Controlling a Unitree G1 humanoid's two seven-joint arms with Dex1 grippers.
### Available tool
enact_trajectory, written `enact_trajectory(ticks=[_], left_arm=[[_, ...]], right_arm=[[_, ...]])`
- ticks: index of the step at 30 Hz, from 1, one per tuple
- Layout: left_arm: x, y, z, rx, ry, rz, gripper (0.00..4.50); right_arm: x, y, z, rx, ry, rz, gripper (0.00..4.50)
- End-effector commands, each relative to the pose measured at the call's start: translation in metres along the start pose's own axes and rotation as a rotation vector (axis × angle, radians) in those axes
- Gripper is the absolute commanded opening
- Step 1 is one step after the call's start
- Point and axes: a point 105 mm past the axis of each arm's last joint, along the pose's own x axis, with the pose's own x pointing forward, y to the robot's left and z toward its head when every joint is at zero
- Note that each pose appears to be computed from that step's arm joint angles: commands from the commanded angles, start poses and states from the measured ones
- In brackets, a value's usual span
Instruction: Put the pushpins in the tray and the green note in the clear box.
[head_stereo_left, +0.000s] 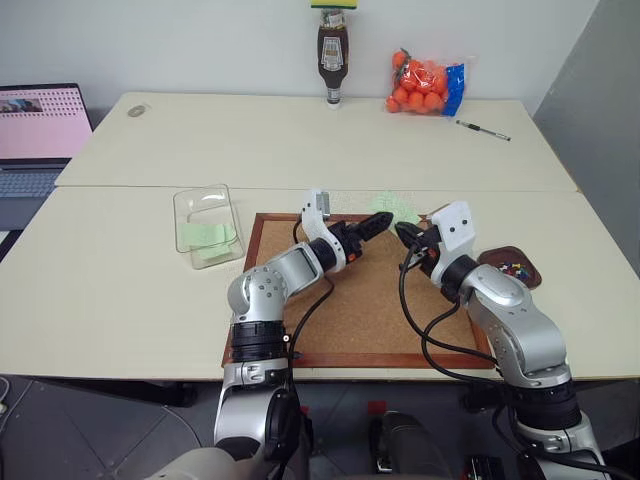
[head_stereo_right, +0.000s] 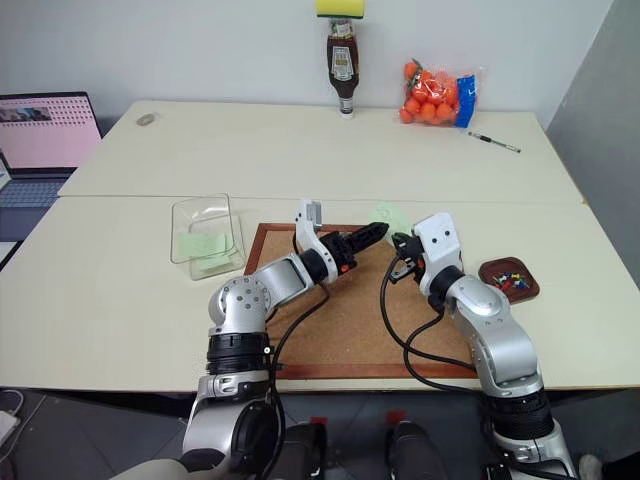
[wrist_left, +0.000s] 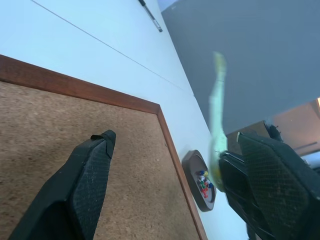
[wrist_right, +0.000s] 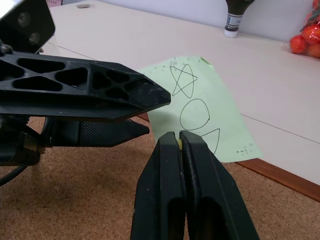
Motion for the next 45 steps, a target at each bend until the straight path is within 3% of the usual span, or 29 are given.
enact_trajectory(ticks=[1, 11, 20, 34, 45], left_arm=[[0.012, -0.021, -0.003, -0.055, -0.002, -0.073, 3.69], [0.017, -0.026, -0.014, -0.123, 0.035, -0.093, 1.56], [0.018, -0.019, -0.020, -0.126, 0.049, -0.051, 0.03], [0.016, -0.011, -0.021, -0.107, 0.032, 0.001, 0.03], [0.013, -0.007, -0.018, -0.042, 0.023, 0.015, 0.03]], right_arm=[[-0.003, 0.004, 0.015, -0.022, -0.054, 0.005, 0.00], [-0.001, 0.007, 0.019, -0.021, -0.065, 0.015, 0.00], [-0.003, 0.007, 0.022, -0.030, -0.087, 0.006, 0.00], [-0.013, 0.000, 0.043, 0.023, -0.251, -0.107, 0.00], [-0.025, -0.020, 0.047, 0.086, -0.284, -0.217, 0.00]])
